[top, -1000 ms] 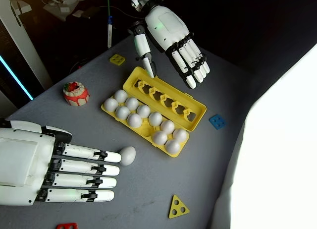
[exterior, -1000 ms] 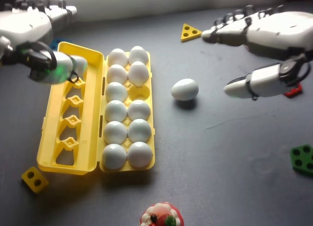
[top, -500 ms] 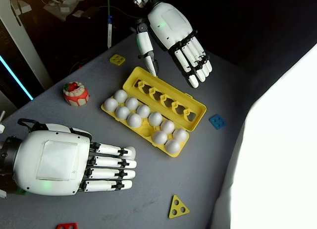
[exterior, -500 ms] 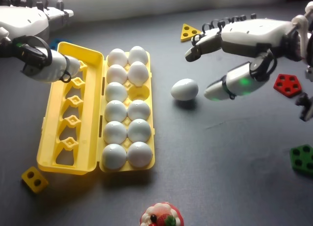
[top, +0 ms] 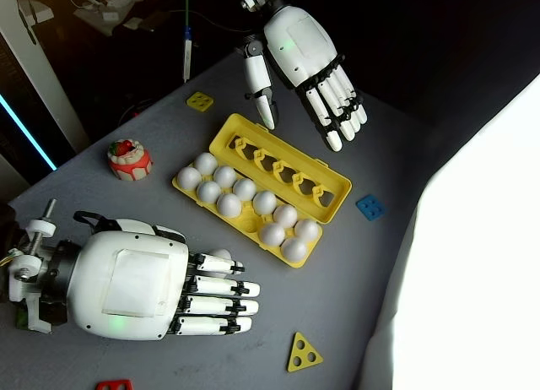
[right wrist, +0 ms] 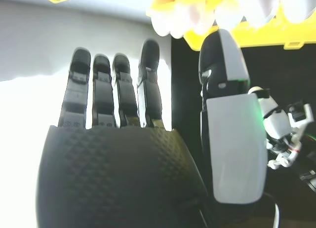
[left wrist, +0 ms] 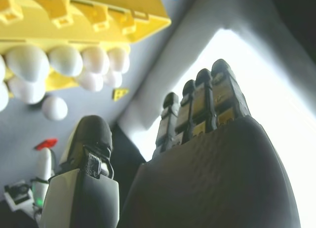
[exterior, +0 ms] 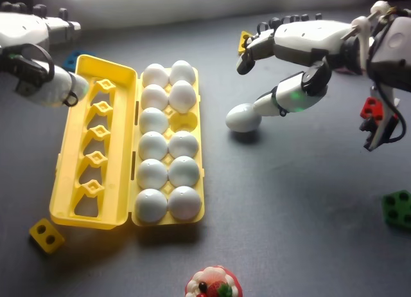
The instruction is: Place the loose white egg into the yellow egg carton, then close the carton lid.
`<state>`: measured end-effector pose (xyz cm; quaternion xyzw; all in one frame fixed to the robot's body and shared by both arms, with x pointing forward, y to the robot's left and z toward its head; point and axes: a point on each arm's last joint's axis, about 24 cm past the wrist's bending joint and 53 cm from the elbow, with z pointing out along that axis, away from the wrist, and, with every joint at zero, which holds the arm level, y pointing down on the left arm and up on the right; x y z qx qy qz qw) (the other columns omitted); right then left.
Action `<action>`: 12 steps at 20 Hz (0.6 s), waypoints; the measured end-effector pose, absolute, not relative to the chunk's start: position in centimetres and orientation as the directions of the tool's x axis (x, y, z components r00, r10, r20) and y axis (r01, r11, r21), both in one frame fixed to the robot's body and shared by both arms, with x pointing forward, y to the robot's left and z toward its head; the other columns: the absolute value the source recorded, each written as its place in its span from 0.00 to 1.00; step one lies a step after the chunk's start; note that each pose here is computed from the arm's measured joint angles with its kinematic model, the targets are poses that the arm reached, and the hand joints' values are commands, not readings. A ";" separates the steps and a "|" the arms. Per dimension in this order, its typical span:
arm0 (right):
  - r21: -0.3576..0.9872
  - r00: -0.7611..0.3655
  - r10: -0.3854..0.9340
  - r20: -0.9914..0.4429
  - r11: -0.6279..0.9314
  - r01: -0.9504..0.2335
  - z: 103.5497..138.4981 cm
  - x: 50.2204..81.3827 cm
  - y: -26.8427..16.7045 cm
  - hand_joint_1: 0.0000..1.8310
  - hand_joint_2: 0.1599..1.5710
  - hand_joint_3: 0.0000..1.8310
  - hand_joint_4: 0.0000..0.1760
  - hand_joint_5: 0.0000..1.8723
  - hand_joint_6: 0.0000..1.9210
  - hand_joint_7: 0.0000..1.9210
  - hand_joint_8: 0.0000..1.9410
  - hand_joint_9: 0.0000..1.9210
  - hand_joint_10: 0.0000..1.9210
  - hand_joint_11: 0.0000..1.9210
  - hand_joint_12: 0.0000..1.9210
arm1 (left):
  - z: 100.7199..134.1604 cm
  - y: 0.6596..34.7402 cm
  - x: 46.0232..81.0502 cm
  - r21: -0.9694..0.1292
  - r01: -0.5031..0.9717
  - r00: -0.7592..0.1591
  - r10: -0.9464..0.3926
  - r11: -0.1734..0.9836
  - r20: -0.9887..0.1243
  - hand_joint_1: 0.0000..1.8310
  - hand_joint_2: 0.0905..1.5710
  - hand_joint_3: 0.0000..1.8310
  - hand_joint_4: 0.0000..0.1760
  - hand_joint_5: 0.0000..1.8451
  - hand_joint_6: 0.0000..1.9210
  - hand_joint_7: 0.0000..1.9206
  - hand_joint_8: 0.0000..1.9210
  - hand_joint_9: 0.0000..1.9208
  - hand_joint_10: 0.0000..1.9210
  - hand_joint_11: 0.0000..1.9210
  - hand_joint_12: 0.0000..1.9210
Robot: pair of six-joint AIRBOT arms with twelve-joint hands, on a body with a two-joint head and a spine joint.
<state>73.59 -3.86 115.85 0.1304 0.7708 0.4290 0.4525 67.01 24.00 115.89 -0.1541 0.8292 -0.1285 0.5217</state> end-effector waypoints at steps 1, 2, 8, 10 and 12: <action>0.777 -0.555 0.588 -0.588 0.602 -0.186 115.5 73.7 -3.6 0.48 0.67 0.00 0.00 0.16 0.22 0.06 0.00 0.02 0.02 0.00 0.15 | 116.1 24.2 67.2 -0.365 -0.120 -0.399 -0.381 0.923 -0.834 0.18 0.86 0.00 0.36 0.01 0.00 0.00 0.00 0.00 0.00 0.00 0.00; 0.777 -0.554 0.589 -0.588 0.601 -0.186 115.5 73.8 -3.4 0.48 0.67 0.00 0.00 0.16 0.22 0.06 0.00 0.02 0.02 0.00 0.15 | 116.1 24.4 67.3 -0.363 -0.121 -0.397 -0.381 0.924 -0.835 0.18 0.86 0.00 0.36 0.01 0.00 0.00 0.00 0.00 0.00 0.00 0.00; 0.754 -0.562 0.559 -0.610 0.628 -0.194 113.5 73.2 -2.0 0.50 0.66 0.00 0.00 0.15 0.22 0.06 0.00 0.03 0.03 0.00 0.15 | 116.1 24.7 67.6 -0.364 -0.129 -0.395 -0.385 0.922 -0.834 0.18 0.86 0.00 0.36 0.01 0.00 0.00 0.00 0.00 0.00 0.00 0.00; 0.752 -0.575 0.551 -0.605 0.633 -0.185 112.4 72.8 -1.7 0.51 0.66 0.00 0.00 0.14 0.22 0.06 0.00 0.03 0.03 0.00 0.16 | 116.5 24.7 67.8 -0.362 -0.122 -0.387 -0.380 0.924 -0.840 0.19 0.85 0.00 0.37 0.01 0.00 0.00 0.00 0.00 0.00 0.00 0.00; 0.751 -0.570 0.553 -0.607 0.634 -0.184 112.3 73.0 -1.6 0.51 0.66 0.00 0.00 0.14 0.22 0.06 0.00 0.03 0.03 0.00 0.23 | 116.7 24.2 67.9 -0.360 -0.093 -0.387 -0.367 0.928 -0.846 0.19 0.85 0.00 0.32 0.02 0.00 0.00 0.00 0.00 0.00 0.00 0.00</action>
